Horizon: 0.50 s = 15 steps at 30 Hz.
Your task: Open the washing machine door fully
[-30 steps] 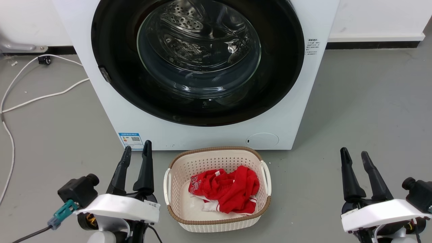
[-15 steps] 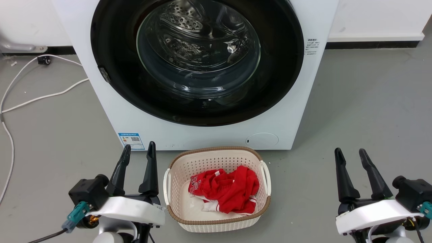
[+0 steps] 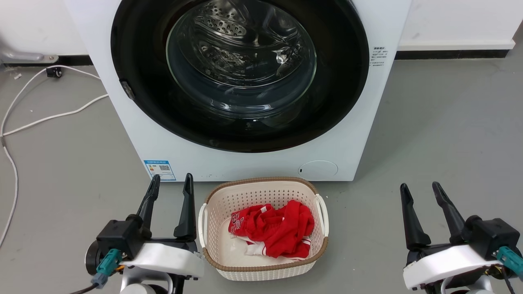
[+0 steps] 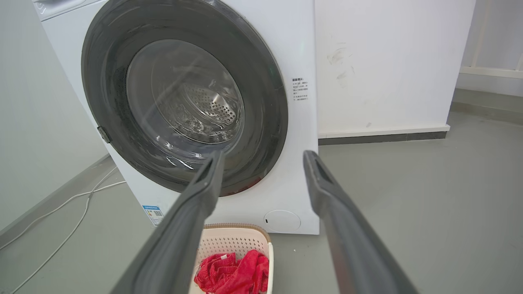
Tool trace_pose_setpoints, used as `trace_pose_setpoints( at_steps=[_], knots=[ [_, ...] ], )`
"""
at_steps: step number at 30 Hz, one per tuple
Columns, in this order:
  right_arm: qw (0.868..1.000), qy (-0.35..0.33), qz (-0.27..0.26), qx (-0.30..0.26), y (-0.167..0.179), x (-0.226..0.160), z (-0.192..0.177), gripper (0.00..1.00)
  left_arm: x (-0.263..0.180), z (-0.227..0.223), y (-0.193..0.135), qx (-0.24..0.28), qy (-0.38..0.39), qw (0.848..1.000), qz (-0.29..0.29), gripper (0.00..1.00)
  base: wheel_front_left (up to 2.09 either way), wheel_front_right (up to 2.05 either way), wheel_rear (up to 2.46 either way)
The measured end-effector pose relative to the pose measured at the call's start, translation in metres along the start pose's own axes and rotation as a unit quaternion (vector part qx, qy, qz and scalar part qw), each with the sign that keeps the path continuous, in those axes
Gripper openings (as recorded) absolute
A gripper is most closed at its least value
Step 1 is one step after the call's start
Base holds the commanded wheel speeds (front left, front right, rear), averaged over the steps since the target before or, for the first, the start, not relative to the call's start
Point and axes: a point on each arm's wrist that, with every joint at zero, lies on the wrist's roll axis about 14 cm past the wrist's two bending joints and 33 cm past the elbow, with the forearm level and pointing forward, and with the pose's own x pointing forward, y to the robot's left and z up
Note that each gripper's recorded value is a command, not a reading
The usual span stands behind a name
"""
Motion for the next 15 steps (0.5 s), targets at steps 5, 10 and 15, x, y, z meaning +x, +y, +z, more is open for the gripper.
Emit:
trace_pose_setpoints(
  at_steps=[5,10,15],
  knots=[
    [1.000,0.006,0.003,-0.019,0.0010,-0.0014,-0.0020,1.00,-0.0004,0.0008,-0.0021,0.021,-0.004,1.000,-0.003,1.00,0.00,0.00,0.00],
    [0.999,0.007,0.007,-0.037,0.0029,-0.0015,-0.0021,1.00,-0.0008,0.0026,-0.0036,0.040,-0.009,0.999,-0.005,1.00,0.00,0.00,0.00],
    [0.998,0.005,0.011,-0.054,0.0048,-0.0015,-0.0010,1.00,-0.0025,0.0020,-0.0047,0.056,-0.011,0.998,-0.008,1.00,0.00,0.00,0.00]
  ],
)
